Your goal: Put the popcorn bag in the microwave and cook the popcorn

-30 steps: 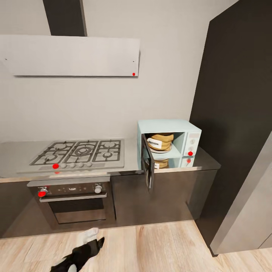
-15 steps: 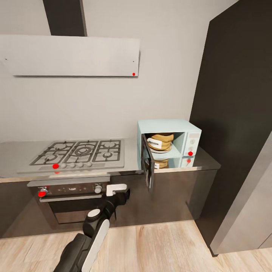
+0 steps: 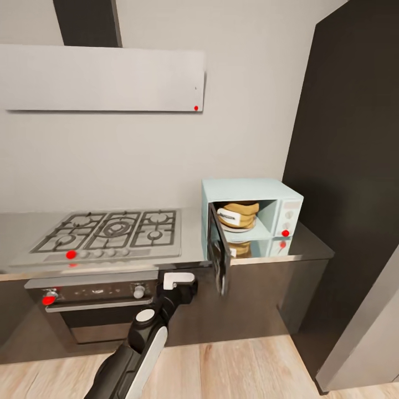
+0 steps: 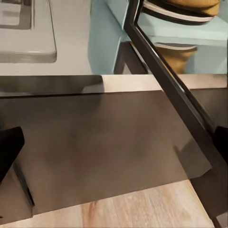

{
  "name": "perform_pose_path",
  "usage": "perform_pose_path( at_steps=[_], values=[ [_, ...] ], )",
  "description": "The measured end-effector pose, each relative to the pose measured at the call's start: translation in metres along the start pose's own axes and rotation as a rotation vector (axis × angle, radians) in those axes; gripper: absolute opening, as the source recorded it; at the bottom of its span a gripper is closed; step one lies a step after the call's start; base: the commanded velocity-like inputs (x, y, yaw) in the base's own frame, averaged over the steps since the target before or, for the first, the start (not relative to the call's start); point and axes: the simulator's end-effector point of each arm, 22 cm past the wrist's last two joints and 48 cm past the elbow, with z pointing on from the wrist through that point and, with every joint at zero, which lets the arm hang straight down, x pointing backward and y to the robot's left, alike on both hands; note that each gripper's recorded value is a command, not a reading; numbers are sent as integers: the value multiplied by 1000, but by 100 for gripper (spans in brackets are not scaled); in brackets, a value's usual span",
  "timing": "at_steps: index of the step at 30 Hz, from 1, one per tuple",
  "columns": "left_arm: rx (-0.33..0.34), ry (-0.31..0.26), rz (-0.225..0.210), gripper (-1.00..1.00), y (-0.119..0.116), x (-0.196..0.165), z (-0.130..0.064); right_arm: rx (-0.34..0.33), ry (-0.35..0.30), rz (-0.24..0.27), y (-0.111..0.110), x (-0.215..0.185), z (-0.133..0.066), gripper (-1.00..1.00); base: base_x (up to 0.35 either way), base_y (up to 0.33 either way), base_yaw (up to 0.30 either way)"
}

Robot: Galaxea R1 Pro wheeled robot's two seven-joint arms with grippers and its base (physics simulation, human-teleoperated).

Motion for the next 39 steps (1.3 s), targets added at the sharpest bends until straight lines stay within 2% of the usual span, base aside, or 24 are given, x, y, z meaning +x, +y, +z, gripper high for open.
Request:
perform_pose_path(
  at_steps=[6, 11, 14, 17, 22, 26, 32, 36, 39],
  values=[
    [3, -1, 1, 100, -1, 0, 0, -2, 0, -4, 1, 0, 0, 100, 318, 0, 0],
    [12, -4, 3, 100, -5, -1, -1, -1, -1, 2, 1, -1, 0, 100, 76, 0, -129],
    [55, -1, 36, 100, -27, 3, -4, -1, -4, 4, 1, -2, 0, 100, 8, 0, -213],
    [89, -5, 48, 100, -38, 3, -6, -1, -7, 4, 1, -3, 0, 100, 1, 0, -224],
    [165, -112, 40, 100, -52, -18, -8, -1, -13, 5, 1, -6, 0, 100, 0, 0, -225],
    [160, -137, 69, 100, -51, -23, -9, -1, -17, 5, 1, -7, -1, 100, 0, 0, -225],
    [149, -136, 73, 100, -51, -25, -10, 0, -24, 8, 1, -10, -1, 100, 0, 0, -234],
    [145, -140, 76, 100, -49, -26, -11, 6, -29, 53, -2, -11, -1, 100, 0, 0, -251],
    [143, -147, 76, 100, -48, -29, -12, 7, -31, 61, -2, -12, -1, 100, 0, 0, -253]
  ],
)
